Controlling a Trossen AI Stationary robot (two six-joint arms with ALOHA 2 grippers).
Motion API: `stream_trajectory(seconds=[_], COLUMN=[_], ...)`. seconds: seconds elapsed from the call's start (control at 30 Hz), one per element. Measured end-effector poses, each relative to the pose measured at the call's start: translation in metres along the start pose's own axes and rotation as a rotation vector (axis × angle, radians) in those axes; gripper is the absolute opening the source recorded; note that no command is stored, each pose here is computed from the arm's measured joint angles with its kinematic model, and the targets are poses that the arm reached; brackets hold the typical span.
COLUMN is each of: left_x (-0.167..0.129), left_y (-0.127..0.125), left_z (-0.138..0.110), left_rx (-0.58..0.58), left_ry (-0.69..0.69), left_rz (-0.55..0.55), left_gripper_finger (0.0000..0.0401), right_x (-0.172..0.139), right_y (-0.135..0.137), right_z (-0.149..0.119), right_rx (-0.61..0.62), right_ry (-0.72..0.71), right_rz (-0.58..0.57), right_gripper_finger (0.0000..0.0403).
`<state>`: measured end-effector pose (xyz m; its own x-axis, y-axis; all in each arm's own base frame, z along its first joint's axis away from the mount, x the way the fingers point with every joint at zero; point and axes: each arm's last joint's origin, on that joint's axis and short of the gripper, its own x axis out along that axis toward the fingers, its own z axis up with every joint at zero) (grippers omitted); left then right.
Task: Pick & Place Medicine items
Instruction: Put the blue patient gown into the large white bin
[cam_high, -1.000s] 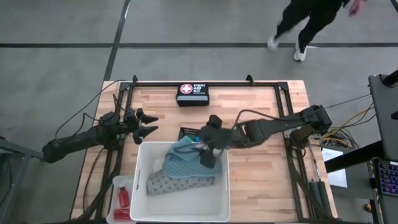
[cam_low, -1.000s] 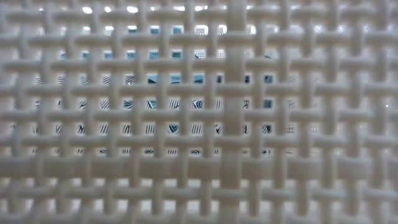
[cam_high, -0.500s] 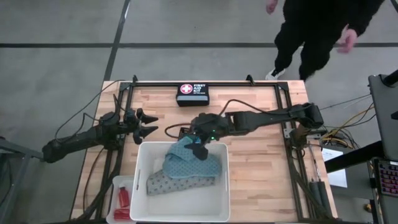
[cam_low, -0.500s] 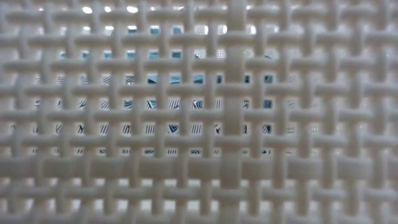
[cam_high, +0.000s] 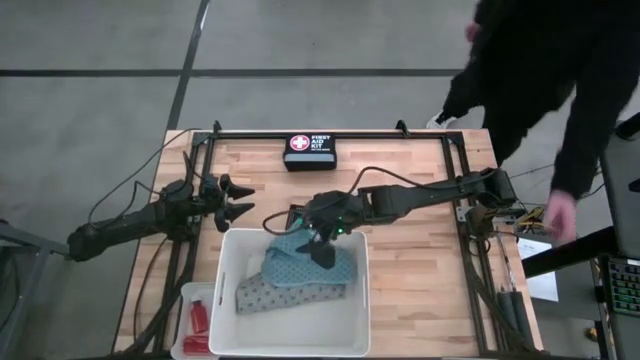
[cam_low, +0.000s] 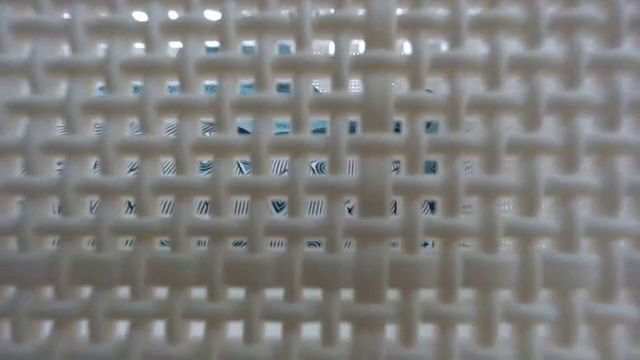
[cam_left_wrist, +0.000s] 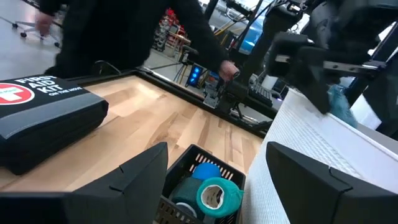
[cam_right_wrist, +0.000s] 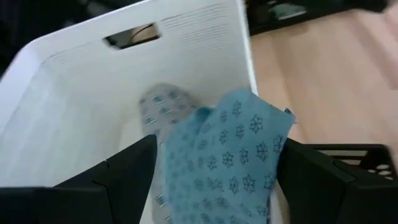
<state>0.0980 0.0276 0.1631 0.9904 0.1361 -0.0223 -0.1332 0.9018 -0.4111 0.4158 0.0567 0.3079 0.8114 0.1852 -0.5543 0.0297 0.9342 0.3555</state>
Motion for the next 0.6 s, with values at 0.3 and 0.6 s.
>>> stream_trajectory(seconds=[0.3, 0.6], left_x=[0.000, 0.000], left_y=[0.000, 0.000], left_z=[0.000, 0.000], left_rx=[0.000, 0.000], left_ry=[0.000, 0.000], left_rz=[0.001, 0.000], left_gripper_finger=[0.0276, 0.0276], right_x=[0.001, 0.001], right_y=[0.026, 0.033], right_z=[-0.011, -0.010], right_rx=[-0.136, -0.155], right_ry=[0.040, -0.007], right_rz=[0.108, 0.087], right_gripper_finger=[0.0286, 0.0282])
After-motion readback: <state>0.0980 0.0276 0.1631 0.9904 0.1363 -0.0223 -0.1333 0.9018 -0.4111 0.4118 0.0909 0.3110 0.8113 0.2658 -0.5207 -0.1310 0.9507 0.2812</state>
